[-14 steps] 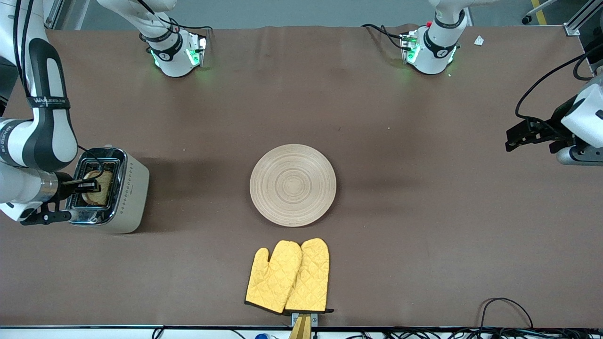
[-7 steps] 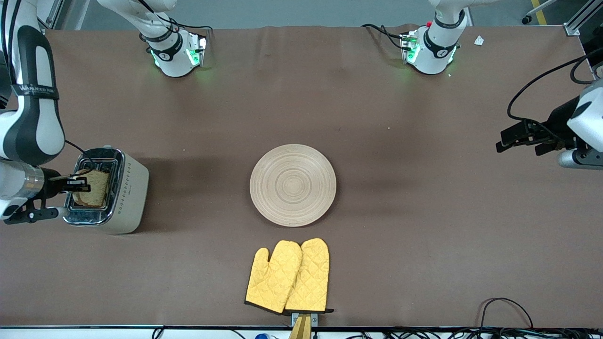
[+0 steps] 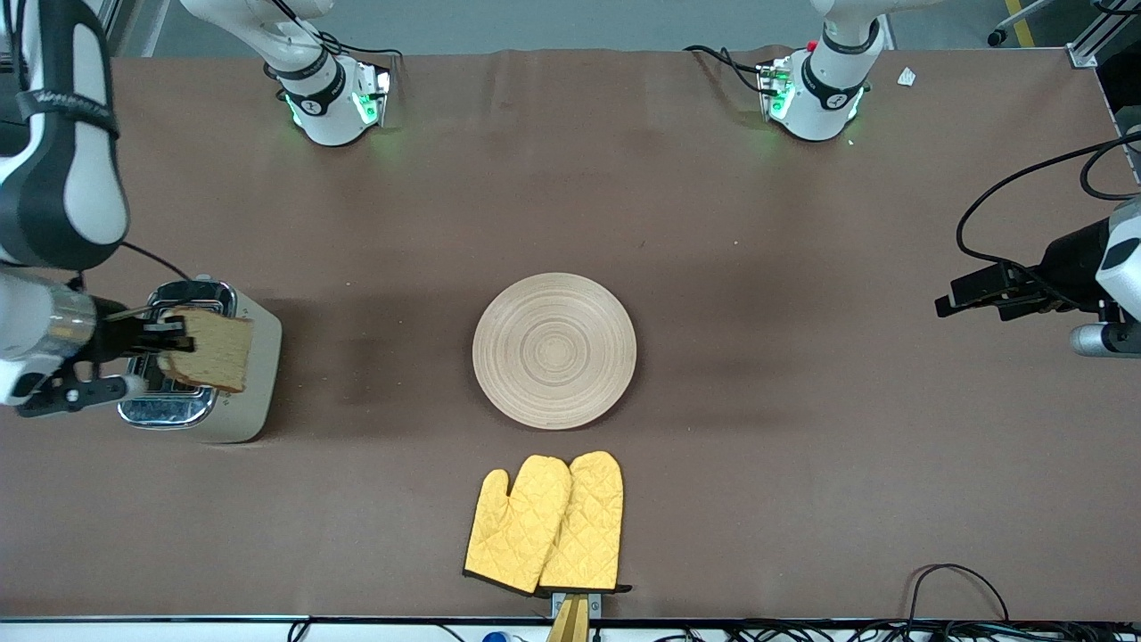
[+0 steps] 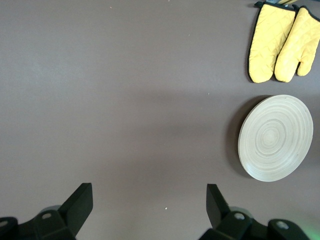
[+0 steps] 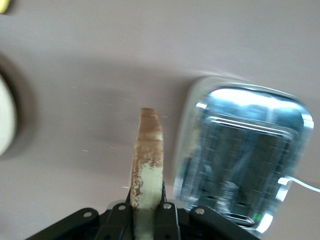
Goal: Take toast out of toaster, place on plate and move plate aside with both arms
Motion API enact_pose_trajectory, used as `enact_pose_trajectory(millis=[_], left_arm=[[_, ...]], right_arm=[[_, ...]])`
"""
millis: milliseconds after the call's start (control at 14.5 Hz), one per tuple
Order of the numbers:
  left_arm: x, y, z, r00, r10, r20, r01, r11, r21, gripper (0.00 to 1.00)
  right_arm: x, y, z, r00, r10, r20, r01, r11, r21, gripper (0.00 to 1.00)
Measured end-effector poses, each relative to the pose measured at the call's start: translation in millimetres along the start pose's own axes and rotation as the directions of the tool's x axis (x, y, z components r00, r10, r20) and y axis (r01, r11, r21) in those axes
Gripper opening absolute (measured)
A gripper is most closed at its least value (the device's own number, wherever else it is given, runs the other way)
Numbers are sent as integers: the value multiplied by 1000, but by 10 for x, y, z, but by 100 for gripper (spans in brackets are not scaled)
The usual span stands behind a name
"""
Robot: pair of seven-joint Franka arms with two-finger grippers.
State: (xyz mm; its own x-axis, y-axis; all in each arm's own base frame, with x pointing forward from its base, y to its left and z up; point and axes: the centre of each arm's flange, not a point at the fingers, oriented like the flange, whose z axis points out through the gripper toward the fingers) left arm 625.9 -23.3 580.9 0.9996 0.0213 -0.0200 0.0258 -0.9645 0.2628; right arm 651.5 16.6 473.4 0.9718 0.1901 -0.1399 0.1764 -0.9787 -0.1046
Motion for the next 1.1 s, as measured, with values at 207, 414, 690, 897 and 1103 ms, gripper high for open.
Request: enact_pose_trajectory(millis=[207, 414, 690, 897, 1103], left_arm=[[7, -48, -41, 1000, -13, -7, 13, 999, -29, 100], [10, -35, -29, 1000, -11, -4, 11, 999, -36, 100], [7, 17, -21, 1000, -4, -2, 4, 999, -47, 100], [6, 33, -18, 1000, -3, -1, 3, 998, -55, 100], [1, 131, 12, 1000, 10, 5, -10, 997, -71, 100]], right_arm=[[175, -781, 321, 999, 21, -46, -17, 996, 86, 15], [247, -1689, 975, 994, 48, -94, -31, 984, 176, 13], [10, -3278, 1483, 983, 139, -116, -102, 954, 283, 9], [-159, -3972, 1776, 971, 206, -121, -159, 935, 319, 9], [-48, -4029, 2198, 948, 297, -113, -237, 897, 373, 9]])
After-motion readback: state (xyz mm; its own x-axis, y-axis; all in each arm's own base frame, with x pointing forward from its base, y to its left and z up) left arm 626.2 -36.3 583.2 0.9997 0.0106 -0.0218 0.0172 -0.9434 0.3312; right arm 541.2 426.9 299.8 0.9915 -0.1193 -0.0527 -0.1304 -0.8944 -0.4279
